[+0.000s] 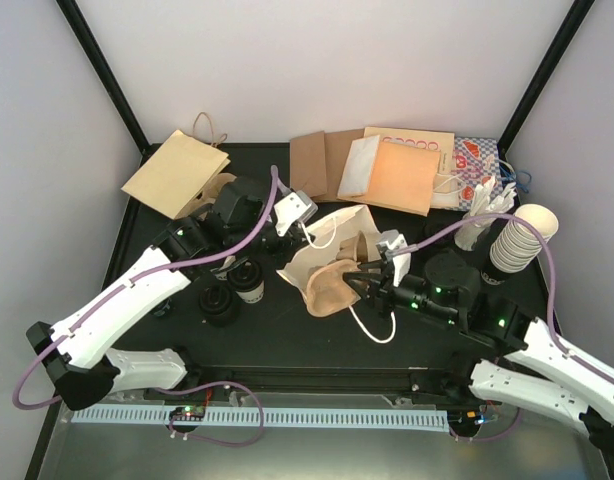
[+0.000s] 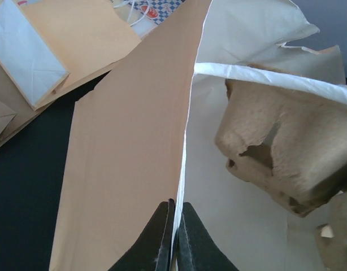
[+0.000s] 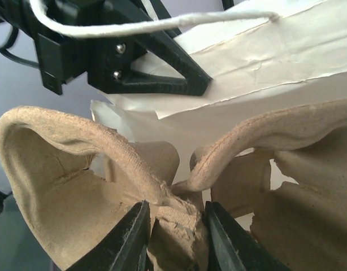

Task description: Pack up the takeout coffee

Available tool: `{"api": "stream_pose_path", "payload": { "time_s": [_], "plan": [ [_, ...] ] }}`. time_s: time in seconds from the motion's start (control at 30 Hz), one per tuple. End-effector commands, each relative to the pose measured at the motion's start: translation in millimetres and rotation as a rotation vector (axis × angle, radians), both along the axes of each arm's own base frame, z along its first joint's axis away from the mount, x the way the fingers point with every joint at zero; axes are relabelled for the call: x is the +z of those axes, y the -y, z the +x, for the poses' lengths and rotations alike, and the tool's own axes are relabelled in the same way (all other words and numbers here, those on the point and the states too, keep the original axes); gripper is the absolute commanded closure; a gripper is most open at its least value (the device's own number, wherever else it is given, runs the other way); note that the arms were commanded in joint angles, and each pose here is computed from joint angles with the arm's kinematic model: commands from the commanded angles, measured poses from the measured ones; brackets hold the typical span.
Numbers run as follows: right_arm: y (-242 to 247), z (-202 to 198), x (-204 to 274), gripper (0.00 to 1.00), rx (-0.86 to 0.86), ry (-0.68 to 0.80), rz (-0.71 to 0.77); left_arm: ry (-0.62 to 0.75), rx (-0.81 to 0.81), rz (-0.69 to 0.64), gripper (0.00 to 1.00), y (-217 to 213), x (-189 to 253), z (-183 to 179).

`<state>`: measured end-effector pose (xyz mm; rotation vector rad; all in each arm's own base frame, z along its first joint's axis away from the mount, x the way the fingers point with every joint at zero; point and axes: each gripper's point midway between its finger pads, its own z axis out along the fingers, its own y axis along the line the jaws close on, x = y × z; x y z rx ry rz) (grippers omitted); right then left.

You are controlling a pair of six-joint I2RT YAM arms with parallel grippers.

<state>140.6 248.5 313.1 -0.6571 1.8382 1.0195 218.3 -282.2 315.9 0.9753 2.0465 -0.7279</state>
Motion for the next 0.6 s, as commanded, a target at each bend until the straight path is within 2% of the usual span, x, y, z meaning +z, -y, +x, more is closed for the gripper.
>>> {"api": "stream_pose_path", "payload": {
  "time_s": [0.0,0.17,0.57],
  "plan": [
    [4.5,8.5,-7.1,0.72,-0.028,0.025,-0.123,0.032,-0.033,-0.022,0.98,2.2,14.1,-2.4],
    [0.9,20.1,-22.9,0.73,-0.059,-0.015,-0.252,0.02,-0.039,0.056,0.98,2.3,-4.5,-1.1],
    [11.0,49.4,-36.2,0.72,-0.225,-0.036,-0.387,0.033,-0.037,0.146,0.98,4.3,-21.9,-0.9]
  ]
}}
